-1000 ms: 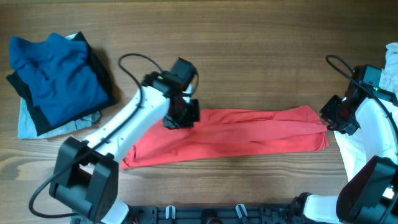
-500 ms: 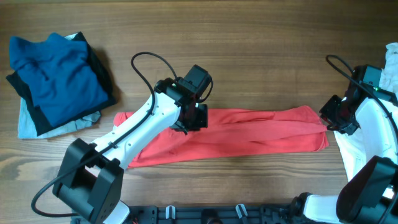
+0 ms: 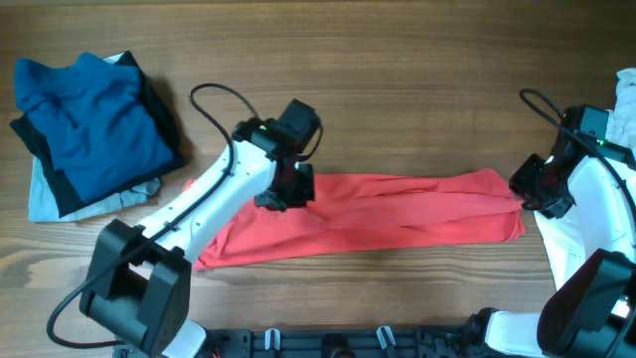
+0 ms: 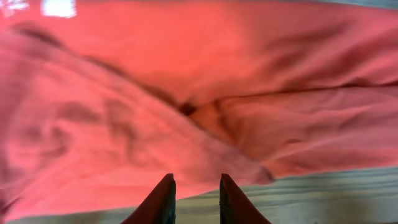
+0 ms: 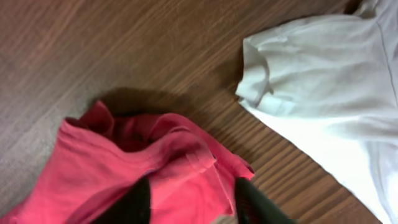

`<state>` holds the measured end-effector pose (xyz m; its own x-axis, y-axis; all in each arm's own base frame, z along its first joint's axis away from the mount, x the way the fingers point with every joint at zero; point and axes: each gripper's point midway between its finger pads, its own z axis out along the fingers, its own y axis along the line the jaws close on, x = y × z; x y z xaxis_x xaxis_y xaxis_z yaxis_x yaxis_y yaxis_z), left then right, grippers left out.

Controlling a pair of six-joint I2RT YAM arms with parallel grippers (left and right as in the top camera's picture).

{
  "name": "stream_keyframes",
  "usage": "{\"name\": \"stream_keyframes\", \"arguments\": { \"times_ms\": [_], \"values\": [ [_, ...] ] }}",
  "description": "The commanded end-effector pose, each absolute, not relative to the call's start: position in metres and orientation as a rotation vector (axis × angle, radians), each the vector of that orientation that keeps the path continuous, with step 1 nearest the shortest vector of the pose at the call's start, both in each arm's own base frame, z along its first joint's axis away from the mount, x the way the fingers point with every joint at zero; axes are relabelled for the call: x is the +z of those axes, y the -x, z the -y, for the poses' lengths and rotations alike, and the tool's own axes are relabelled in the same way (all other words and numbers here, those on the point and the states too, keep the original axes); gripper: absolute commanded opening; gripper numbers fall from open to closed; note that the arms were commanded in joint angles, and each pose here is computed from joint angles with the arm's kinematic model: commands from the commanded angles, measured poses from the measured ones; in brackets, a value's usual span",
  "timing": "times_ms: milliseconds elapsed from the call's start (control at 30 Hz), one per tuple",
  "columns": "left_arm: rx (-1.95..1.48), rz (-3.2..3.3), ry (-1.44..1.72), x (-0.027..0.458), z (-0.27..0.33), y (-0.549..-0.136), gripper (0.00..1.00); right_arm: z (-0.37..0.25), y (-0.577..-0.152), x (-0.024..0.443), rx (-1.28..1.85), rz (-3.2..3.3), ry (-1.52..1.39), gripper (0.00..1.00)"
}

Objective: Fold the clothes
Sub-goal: 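Move the left gripper rightward along the strip and grasp its middle, then fold the strip's right end leftward with the right gripper onto the middle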

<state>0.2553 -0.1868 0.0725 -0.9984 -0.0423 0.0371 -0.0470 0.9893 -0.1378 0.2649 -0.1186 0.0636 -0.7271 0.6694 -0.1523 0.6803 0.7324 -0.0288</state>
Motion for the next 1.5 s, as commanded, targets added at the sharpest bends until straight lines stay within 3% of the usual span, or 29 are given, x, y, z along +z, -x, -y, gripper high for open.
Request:
{"name": "stream_keyframes", "arguments": {
  "times_ms": [0, 500, 733, 1200, 1267, 1333, 1467],
  "values": [
    [0.165, 3.075, -0.180, 0.070, 0.169, -0.255, 0.24, 0.115, -0.255, 0.056, -0.109, -2.858, -1.087, 0.48],
    [0.131, 3.042, -0.217, 0.024, 0.157, -0.233, 0.29, 0.102, -0.254, 0.021, -0.014, -2.831, -1.065, 0.58],
    [0.136, 3.045, -0.217, 0.022, 0.157, -0.233, 0.30, 0.112, -0.268, 0.016, -0.049, -2.770, -0.978, 0.58],
    [0.139, 3.048, -0.217, 0.022, 0.158, -0.234, 0.31, 0.092, -0.241, -0.044, 0.038, -2.964, -1.008, 0.62],
    [0.139, 3.048, -0.217, 0.022, 0.158, -0.234, 0.31, 0.080, -0.248, -0.047, 0.156, -2.978, -0.927, 0.58],
    [0.141, 3.050, -0.218, 0.022, 0.158, -0.234, 0.31, 0.076, -0.252, -0.046, 0.203, -2.976, -0.881, 0.46],
    [0.146, 3.055, -0.217, 0.022, 0.158, -0.236, 0.32, 0.076, -0.252, -0.045, 0.202, -2.975, -0.881, 0.31]
  ]
}}
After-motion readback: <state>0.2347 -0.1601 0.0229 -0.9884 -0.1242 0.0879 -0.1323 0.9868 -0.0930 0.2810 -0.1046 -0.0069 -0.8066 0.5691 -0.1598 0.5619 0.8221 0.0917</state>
